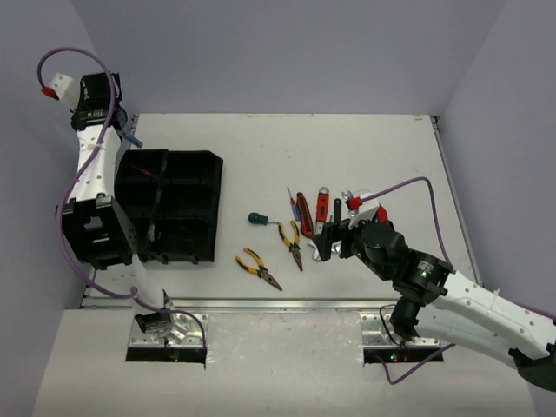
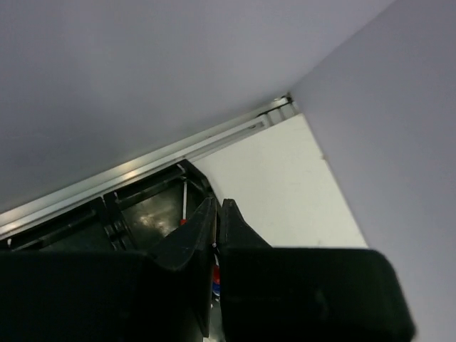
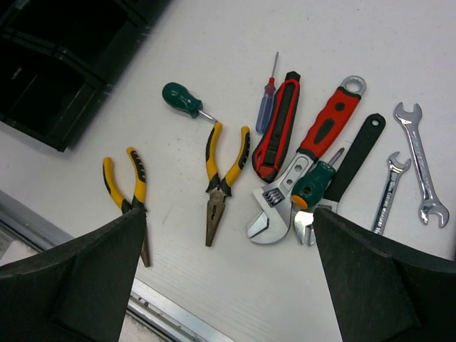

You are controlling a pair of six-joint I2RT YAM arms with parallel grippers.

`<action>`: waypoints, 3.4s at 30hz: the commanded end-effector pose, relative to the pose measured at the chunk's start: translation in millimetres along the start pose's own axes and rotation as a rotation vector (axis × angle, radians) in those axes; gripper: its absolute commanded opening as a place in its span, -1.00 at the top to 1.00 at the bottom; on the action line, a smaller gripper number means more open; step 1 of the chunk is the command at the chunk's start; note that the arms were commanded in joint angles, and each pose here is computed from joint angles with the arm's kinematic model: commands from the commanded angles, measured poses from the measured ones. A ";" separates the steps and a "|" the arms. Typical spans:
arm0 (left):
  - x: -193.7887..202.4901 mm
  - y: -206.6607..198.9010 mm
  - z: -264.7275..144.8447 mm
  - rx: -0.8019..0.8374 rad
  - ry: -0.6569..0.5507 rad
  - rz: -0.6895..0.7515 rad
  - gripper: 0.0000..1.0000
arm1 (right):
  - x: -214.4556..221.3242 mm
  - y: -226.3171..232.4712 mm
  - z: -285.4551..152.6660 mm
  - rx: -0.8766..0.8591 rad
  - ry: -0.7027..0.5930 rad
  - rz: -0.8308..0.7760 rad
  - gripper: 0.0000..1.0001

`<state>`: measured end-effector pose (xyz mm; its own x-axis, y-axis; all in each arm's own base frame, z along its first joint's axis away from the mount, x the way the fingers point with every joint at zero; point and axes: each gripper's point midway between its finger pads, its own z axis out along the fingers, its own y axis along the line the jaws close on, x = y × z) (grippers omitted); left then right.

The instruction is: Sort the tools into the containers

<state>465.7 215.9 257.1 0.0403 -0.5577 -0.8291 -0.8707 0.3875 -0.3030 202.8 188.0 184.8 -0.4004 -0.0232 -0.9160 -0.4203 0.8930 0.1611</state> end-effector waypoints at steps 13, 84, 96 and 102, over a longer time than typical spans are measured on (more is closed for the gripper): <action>110.5 -3.6 39.4 0.077 0.356 0.101 -0.36 | 25.4 -8.4 46.9 0.105 0.189 0.038 -0.98; 230.1 -44.2 -410.4 1.562 0.798 0.027 0.42 | -81.2 128.8 97.5 -0.706 0.158 0.046 1.00; 228.4 -62.7 -347.0 1.215 0.636 0.155 1.00 | -69.6 79.9 118.9 -0.377 0.200 0.120 -0.97; 169.9 -49.2 -181.5 0.681 0.483 0.088 1.00 | -54.9 7.9 94.5 -0.048 0.207 0.131 -0.98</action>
<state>391.0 -158.8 251.1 -0.5191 -0.6148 -0.5937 0.0520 0.6707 -0.7399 290.9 295.3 195.3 -0.6419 -0.0747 -0.7631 -0.5568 0.7297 0.3969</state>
